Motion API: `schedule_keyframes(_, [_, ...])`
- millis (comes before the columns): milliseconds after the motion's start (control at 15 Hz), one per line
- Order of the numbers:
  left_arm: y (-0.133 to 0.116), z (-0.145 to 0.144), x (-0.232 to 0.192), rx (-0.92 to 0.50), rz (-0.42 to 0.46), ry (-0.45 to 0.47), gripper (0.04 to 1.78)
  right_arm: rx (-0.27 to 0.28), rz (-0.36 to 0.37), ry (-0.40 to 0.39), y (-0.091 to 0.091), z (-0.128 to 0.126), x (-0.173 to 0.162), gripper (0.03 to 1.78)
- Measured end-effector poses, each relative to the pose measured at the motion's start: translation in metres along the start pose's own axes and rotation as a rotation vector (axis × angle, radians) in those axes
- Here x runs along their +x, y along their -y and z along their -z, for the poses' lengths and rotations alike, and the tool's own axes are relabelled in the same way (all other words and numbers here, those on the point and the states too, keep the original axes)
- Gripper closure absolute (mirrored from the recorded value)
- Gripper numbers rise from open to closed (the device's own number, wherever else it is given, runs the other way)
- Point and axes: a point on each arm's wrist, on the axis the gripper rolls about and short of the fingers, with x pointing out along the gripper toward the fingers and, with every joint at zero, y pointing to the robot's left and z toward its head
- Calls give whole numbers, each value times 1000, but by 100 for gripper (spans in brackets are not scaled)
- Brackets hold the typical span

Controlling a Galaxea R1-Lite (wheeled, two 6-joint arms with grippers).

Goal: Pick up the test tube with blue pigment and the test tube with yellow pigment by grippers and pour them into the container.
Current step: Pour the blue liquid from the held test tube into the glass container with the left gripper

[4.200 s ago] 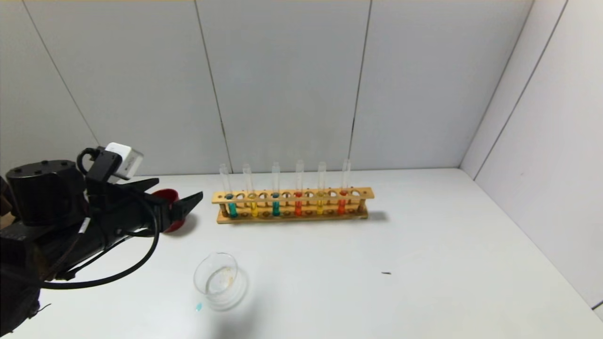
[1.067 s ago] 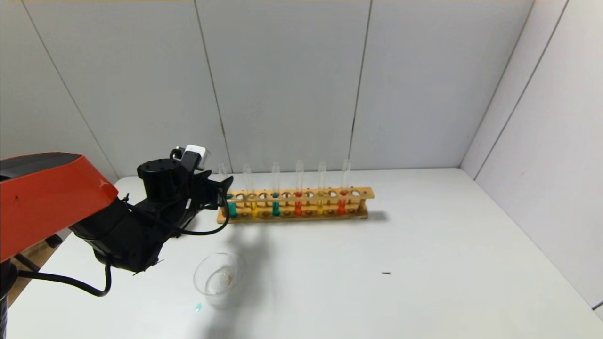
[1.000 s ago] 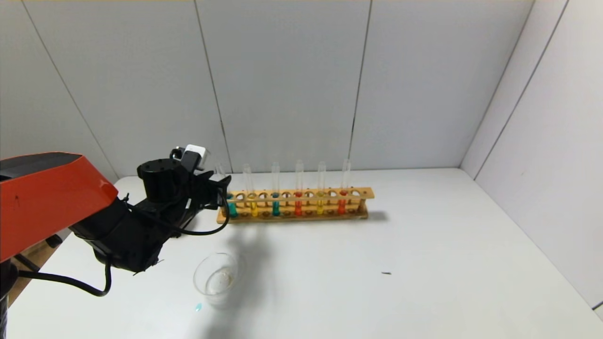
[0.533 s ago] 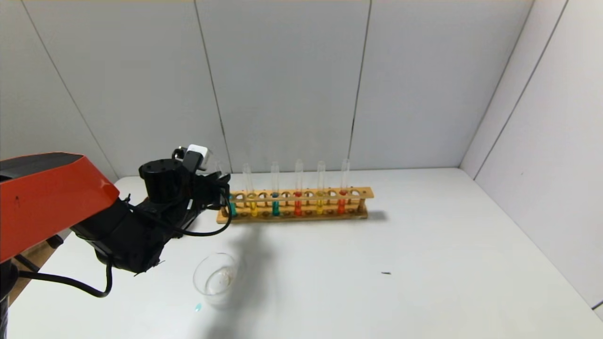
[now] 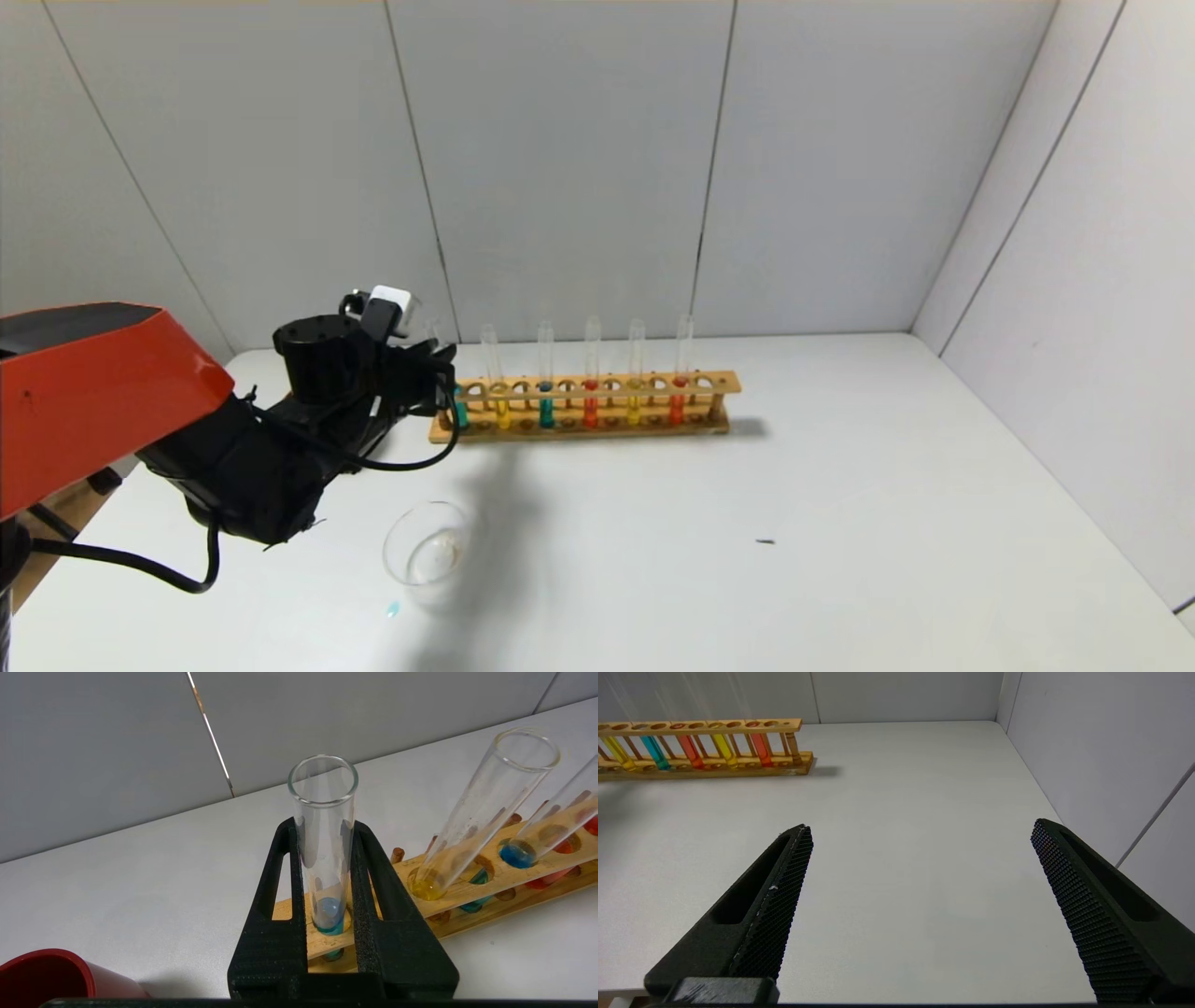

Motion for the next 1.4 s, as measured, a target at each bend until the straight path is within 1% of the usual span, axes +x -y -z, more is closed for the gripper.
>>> schedule_keyframes(533, [-2, -18, -2, 0, -27, 39, 150, 0, 0, 0, 0, 0, 0, 10])
schedule_keyframes(733, [-6, -27, 0, -1, -38, 29, 150, 0, 0, 0, 0, 0, 0, 10])
schedule_keyframes(1000, [-10, -41, 2, -1, -52, 61, 150, 0, 0, 0, 0, 0, 0, 10])
schedule_keyframes(1133, [-11, -49, 5, -2, -73, 79, 150, 0, 0, 0, 0, 0, 0, 10])
schedule_keyframes(1400, [-13, -64, 6, -2, -86, 97, 150, 0, 0, 0, 0, 0, 0, 10])
